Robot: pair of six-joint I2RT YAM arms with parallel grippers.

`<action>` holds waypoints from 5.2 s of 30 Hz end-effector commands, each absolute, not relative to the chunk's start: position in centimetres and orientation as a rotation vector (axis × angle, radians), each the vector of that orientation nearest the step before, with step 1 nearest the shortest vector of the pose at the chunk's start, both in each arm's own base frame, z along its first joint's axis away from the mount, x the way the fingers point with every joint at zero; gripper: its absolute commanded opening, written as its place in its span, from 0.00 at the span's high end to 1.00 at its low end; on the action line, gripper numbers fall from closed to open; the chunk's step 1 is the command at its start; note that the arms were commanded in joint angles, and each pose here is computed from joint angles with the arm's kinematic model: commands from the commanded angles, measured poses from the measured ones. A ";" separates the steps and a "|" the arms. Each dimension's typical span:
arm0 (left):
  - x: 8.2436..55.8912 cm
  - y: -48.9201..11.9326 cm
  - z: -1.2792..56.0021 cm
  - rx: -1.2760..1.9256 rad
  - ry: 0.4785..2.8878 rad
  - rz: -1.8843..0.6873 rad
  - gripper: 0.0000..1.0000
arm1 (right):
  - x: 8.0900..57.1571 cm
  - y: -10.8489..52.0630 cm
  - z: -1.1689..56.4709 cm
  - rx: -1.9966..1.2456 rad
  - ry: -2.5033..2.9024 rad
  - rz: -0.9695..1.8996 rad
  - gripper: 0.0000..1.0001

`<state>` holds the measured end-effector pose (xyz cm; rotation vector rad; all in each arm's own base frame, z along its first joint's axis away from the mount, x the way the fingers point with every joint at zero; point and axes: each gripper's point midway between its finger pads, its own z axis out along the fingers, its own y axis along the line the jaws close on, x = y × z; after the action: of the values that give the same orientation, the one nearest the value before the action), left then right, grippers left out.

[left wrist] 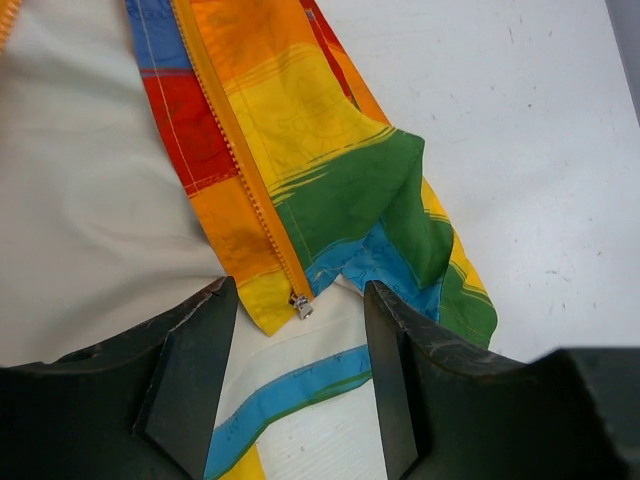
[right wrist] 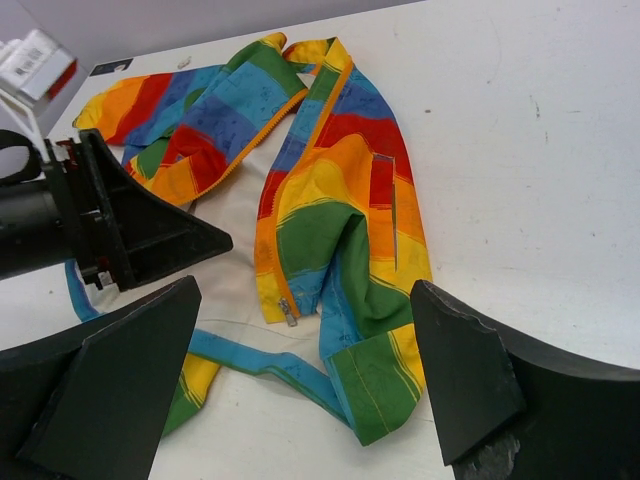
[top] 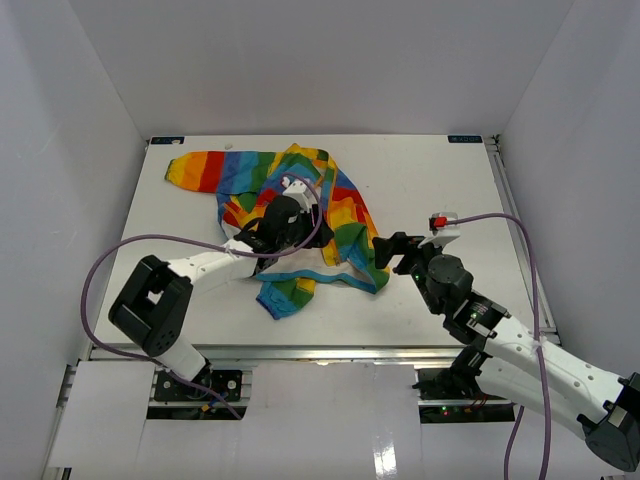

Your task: Zip up the jacket

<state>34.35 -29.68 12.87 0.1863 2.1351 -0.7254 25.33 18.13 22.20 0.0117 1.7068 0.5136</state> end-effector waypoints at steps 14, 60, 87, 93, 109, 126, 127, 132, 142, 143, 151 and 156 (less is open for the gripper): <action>35.5 -33.4 6.9 0.225 2.276 -0.888 0.33 | 25.1 18.4 23.8 0.017 1.650 0.565 0.07; 27.6 -35.9 18.4 0.792 1.592 -1.321 1.00 | 22.7 24.1 19.3 -0.404 1.619 0.886 0.39; 33.4 -34.9 18.0 0.301 1.872 -1.190 1.00 | 26.5 27.0 20.1 -0.322 1.649 0.846 0.63; 33.6 -34.7 18.0 0.275 1.882 -1.178 1.00 | 27.0 28.4 19.9 -0.344 1.666 0.831 0.63; 33.1 -34.7 19.2 0.259 1.856 -1.221 1.00 | 29.2 30.4 17.6 -0.267 1.767 0.747 0.62; 33.4 -34.2 19.5 0.212 1.837 -1.207 1.00 | 29.4 31.0 15.5 -0.187 1.843 0.681 0.92; 33.5 -34.1 19.7 0.201 1.830 -1.204 1.00 | 29.3 31.0 15.5 -0.185 1.845 0.681 0.92; 33.6 -33.6 20.4 0.156 1.788 -1.210 1.00 | 29.0 31.0 14.9 -0.158 1.863 0.703 0.92; 33.3 -32.9 21.7 0.113 1.725 -1.225 1.00 | 28.4 30.9 13.7 -0.124 1.883 0.718 0.90; 33.2 -33.0 21.7 0.125 1.721 -1.227 1.00 | 28.3 30.9 13.7 -0.134 1.882 0.722 0.87; 31.6 -32.8 22.0 0.267 1.665 -1.215 1.00 | 25.4 29.1 16.3 -0.341 1.771 0.743 0.46; 30.3 -32.4 22.4 0.349 1.602 -1.214 1.00 | 23.7 27.7 19.7 -0.451 1.673 0.764 0.42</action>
<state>31.87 -32.61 19.81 0.2377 1.7325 -1.1984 24.59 28.01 15.21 -0.3375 1.8191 0.7356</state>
